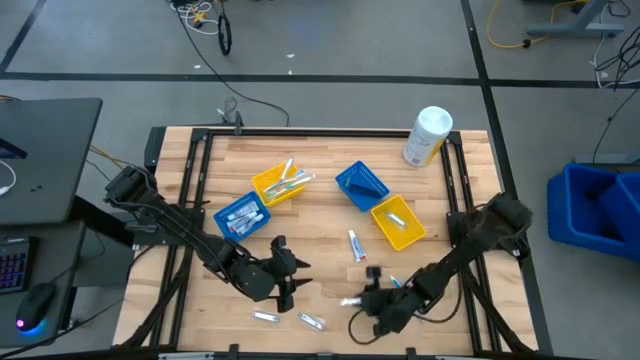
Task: Pick & Place Travel size toiletries
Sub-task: Put the nail cutter into the right yellow bin
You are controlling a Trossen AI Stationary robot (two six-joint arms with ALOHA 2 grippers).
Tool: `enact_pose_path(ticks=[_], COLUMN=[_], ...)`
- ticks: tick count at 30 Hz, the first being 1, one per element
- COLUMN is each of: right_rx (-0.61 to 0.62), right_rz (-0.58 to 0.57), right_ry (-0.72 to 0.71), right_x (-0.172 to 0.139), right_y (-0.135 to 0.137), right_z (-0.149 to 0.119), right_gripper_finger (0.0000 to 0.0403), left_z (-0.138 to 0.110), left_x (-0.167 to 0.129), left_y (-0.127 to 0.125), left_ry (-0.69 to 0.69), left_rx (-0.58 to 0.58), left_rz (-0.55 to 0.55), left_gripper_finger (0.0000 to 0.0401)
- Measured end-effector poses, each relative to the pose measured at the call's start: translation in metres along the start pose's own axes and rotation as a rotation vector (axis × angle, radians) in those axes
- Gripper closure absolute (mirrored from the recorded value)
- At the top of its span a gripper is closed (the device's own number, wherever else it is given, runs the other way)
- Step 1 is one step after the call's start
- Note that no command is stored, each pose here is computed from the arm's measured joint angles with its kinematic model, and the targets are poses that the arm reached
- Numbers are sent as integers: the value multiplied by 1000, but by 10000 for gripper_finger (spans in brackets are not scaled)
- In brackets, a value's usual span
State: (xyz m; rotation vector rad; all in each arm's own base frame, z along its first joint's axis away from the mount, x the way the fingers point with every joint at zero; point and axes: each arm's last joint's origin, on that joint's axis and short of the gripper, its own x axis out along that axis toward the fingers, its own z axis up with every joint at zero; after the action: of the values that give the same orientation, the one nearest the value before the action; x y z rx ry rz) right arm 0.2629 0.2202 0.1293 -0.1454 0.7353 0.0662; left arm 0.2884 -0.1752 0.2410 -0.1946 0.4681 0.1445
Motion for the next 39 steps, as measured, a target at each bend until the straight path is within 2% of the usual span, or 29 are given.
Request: enact_pose_path(ticks=[4,8,12,16,22,26,31,39], right_rx=[66,157,313,474,577,606,602,595], right_rz=[-173,-333,-514,-617,-647,-622,-586,-587], right_ry=[17,97,178,218,317,342,388,402], right_x=[-41,-81,-105,-108,-89,-78,-73,-71], right_y=[-28,-65,-102,-125,-146,-154,-162,-167], right_z=[15,16,3,-17,-55,-71,-77,-77], right_gripper_finger=[332,331,330,330,329,328,315,251], left_z=[0,0,1,1,1,1,1,1], left_x=[0,0,0,0,0,0,0,0], left_y=[0,0,1,1,1,1,1,1], left_ry=[-3,-6,-20,-20,-23,-24,-24,-24], left_rx=[-1,1,1,4,4,0,-1,0], left_rz=[4,8,32,34,40,39,39,39], left_gripper_finger=[226,226,226,226,226,226,226,226])
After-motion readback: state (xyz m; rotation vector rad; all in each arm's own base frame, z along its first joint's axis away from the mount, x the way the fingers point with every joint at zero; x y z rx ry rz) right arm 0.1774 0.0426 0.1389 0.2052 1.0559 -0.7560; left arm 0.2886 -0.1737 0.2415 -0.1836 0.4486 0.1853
